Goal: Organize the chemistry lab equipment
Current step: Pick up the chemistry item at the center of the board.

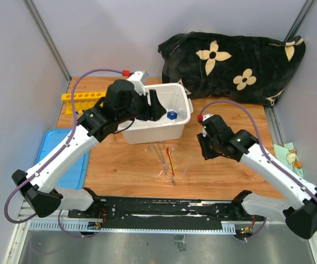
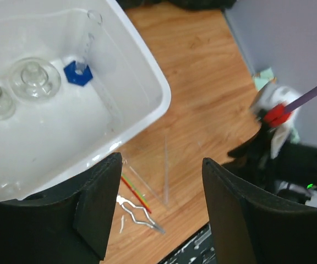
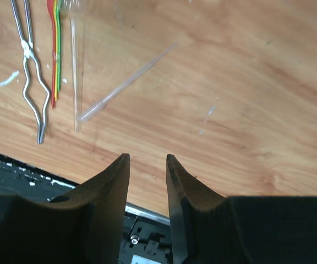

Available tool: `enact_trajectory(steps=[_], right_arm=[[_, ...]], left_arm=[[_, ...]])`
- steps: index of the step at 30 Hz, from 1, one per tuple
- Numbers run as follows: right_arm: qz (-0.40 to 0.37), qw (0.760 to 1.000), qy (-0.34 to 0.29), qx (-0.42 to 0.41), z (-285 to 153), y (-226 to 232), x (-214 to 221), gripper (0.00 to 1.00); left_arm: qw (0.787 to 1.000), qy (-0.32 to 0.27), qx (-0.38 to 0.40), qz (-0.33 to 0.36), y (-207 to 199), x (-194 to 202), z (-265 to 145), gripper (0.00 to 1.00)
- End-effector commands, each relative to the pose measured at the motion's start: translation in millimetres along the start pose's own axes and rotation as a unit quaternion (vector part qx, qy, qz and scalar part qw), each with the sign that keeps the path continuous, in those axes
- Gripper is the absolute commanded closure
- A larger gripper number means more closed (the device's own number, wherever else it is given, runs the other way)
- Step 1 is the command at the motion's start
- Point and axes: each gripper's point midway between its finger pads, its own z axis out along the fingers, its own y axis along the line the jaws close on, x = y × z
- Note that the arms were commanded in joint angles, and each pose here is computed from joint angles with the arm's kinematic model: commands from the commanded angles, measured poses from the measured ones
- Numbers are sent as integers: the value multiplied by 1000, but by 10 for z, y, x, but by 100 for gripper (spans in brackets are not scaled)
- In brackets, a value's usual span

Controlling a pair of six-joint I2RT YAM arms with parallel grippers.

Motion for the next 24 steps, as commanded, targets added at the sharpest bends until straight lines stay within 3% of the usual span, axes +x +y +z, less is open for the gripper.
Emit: enact_trajectory(steps=[1, 5, 9, 17, 24], right_arm=[[-3, 996, 33, -80, 254, 317, 103, 66], [-27, 988, 54, -141, 348, 556, 81, 68], [-44, 987, 62, -145, 484, 592, 114, 69], [-79, 988, 67, -113, 824, 590, 371, 71], [-110, 990, -5, -88, 864, 724, 224, 72]], left_arm=[[992, -73, -48, -89, 348, -513, -75, 35], [975, -96, -98, -175, 1136, -656, -191, 35], [963, -104, -140, -208, 1650, -619, -319, 35], [955, -109, -176, -211, 1903, -604, -412, 35], [947, -139, -204, -204, 2031, -782, -626, 34]])
